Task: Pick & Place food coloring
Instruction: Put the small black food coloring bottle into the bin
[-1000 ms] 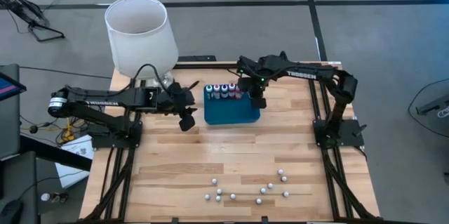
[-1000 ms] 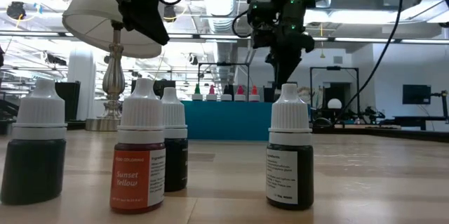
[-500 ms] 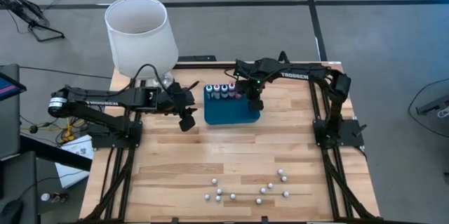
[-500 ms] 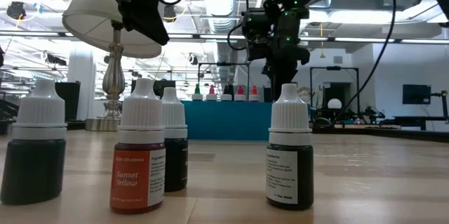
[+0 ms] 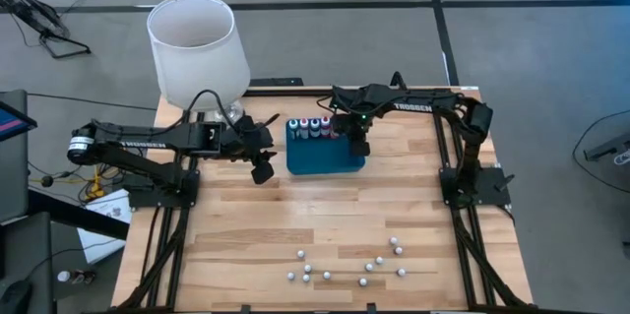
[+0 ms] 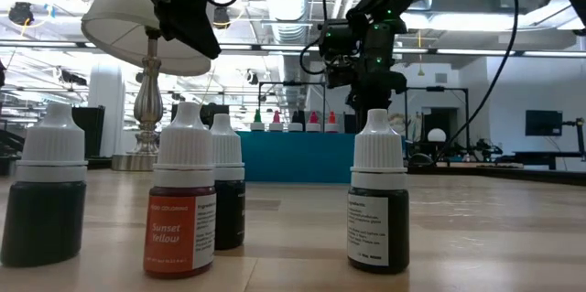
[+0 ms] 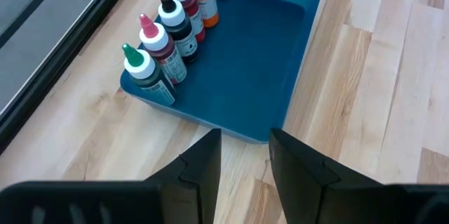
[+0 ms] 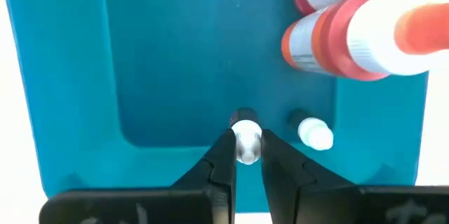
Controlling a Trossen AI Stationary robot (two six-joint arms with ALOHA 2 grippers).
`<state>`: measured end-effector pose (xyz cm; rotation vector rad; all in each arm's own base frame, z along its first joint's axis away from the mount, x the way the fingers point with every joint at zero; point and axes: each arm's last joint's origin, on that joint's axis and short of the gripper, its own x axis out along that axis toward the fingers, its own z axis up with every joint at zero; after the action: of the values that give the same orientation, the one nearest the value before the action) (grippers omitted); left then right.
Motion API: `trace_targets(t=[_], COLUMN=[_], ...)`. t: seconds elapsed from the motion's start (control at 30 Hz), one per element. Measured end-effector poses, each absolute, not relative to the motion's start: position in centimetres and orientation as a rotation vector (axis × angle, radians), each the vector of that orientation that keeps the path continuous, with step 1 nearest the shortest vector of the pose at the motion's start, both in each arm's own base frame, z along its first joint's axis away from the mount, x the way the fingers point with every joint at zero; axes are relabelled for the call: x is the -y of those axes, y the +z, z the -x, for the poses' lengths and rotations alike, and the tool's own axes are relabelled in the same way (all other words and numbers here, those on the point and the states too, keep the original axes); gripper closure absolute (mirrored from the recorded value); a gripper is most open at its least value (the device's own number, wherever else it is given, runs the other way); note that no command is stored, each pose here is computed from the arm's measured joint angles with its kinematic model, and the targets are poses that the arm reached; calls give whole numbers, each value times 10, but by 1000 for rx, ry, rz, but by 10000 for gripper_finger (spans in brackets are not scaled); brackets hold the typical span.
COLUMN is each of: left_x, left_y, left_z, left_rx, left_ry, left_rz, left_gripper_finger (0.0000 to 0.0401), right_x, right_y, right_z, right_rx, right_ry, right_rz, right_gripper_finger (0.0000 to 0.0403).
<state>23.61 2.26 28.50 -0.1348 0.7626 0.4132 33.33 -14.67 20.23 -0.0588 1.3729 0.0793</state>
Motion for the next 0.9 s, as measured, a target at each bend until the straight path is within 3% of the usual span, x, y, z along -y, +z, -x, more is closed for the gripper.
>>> trace_targets(t=[0.9], left_x=[-20], left_y=[285], left_z=[-236], left_rx=[-764], left_ry=[411], left_rz=[111], left_gripper_finger=[287], right_x=[151], right_y=[185], right_z=[-326], right_rx=[-1390], right_ry=[40], right_rz=[55], right_gripper_finger=[363])
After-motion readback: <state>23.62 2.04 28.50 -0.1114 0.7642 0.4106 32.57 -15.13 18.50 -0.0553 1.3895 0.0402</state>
